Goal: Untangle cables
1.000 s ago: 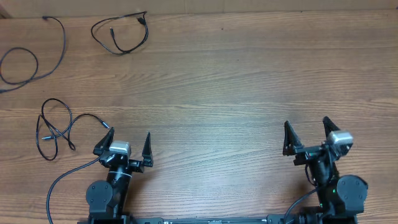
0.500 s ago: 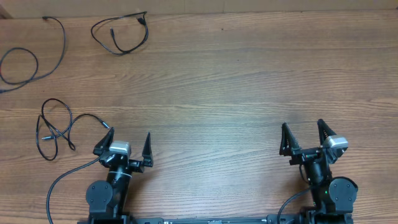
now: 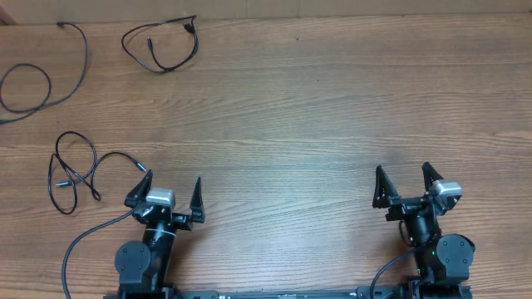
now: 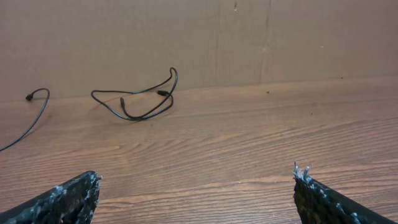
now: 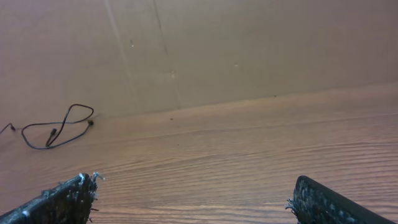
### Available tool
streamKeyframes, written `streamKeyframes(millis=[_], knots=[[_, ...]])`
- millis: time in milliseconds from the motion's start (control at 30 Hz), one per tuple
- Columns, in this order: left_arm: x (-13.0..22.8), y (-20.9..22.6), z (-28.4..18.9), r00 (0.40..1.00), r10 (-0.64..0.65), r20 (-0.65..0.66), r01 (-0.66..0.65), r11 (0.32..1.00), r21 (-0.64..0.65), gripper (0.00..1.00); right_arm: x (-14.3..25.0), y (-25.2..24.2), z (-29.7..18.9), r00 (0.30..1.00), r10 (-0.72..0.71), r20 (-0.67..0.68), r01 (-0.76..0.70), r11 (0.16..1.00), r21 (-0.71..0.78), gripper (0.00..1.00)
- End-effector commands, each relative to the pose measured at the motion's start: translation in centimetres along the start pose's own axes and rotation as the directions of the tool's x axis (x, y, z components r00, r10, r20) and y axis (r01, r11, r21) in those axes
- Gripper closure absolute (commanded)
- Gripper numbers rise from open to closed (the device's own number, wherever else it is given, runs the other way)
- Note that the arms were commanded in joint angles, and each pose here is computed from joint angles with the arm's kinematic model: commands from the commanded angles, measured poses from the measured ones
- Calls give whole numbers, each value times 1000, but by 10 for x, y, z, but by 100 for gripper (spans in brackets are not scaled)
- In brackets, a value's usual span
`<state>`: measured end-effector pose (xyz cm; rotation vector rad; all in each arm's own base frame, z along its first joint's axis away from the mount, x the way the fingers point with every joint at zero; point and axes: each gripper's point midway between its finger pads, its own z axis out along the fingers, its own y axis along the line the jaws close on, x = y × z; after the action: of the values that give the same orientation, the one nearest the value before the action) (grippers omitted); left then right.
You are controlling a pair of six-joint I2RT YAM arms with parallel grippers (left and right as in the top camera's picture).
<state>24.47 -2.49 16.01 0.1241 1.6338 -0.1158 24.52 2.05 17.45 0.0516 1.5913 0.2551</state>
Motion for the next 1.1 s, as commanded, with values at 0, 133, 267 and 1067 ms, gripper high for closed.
streamKeyframes(millis=[0, 133, 267, 1067], knots=[[1, -1, 0, 1000, 20, 4, -20, 1000, 1, 0, 2, -7, 0, 1000, 4, 7, -4, 999, 37, 0], [1, -1, 0, 1000, 20, 4, -20, 1000, 1, 0, 2, -10, 0, 1000, 4, 7, -5, 999, 54, 0], [1, -1, 0, 1000, 20, 4, -20, 1000, 1, 0, 3, -4, 0, 999, -36, 0, 36, 999, 24, 0], [1, -1, 0, 1000, 20, 4, -20, 1000, 1, 0, 3, 3, 0, 967, -254, 3, 254, 967, -8, 0]])
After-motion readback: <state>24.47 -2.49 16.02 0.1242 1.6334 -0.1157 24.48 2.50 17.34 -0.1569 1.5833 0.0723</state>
